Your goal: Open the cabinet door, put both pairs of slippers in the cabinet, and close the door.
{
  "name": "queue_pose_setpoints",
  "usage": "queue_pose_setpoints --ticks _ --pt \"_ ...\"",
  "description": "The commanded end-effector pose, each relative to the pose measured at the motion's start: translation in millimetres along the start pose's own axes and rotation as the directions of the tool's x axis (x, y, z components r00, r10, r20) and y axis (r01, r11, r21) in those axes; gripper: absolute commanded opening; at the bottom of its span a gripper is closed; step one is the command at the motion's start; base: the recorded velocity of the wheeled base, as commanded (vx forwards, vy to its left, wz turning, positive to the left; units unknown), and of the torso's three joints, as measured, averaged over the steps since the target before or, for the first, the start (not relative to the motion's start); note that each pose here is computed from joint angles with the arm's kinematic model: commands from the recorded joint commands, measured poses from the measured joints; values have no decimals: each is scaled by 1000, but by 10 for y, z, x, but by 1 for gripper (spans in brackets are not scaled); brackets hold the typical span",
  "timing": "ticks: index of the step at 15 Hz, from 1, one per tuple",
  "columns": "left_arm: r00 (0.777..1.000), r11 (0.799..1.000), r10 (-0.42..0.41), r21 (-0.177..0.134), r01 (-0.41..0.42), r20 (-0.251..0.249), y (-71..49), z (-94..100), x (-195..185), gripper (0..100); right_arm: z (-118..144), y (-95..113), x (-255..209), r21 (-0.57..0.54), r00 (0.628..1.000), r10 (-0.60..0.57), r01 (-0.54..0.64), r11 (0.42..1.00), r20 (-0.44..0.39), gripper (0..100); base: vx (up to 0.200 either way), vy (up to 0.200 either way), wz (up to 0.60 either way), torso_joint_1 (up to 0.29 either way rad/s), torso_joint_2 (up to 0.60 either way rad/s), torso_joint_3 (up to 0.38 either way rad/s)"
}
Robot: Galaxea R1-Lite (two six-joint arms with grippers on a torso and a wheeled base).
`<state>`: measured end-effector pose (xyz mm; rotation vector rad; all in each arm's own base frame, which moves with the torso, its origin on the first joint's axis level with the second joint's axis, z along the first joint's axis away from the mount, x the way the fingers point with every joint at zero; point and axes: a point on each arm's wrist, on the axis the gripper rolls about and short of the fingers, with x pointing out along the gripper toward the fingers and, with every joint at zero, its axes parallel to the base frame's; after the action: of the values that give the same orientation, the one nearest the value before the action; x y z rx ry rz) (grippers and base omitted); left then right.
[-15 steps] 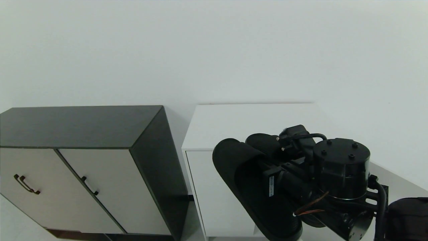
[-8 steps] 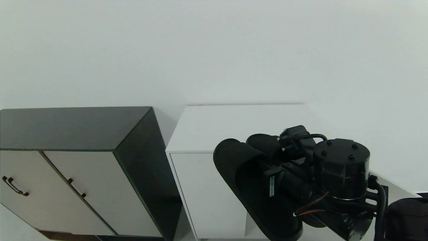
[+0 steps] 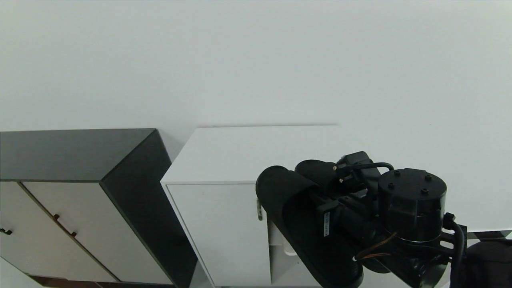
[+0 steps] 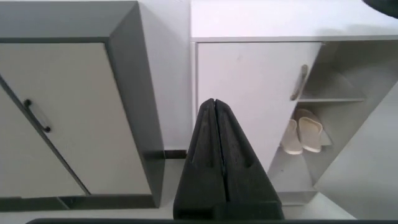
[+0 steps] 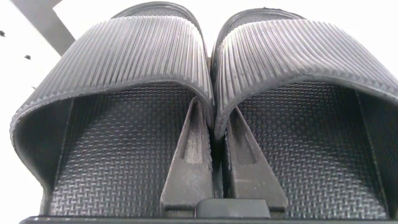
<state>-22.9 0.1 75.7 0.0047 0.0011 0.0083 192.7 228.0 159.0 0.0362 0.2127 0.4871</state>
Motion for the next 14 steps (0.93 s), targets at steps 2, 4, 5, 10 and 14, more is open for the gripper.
queue_pose_setpoints --ticks 2,4,5,10,14 --pt "1000 1000 1 0 -1 0 0 -1 0 0 -21 -24 4 -1 1000 -6 6 1000 -4 0 0 0 0 0 0 0" --pt "1000 1000 1 0 -1 0 0 -1 0 0 -19 -28 7 2 1000 -6 6 1000 5 0 0 0 0 0 0 0" --pt "1000 1000 1 0 -1 -2 0 0 1 0 -36 -47 1 -6 1000 -4 5 1000 14 0 0 0 0 0 0 0" --pt "1000 1000 1 0 -1 0 0 -1 0 0 -98 -110 41 -47 999 -25 26 999 22 0 0 0 0 0 0 0" --pt "1000 1000 1 0 -1 0 0 -1 0 0 -109 -114 34 -46 999 -23 24 999 23 0 0 0 0 -13 21 14"
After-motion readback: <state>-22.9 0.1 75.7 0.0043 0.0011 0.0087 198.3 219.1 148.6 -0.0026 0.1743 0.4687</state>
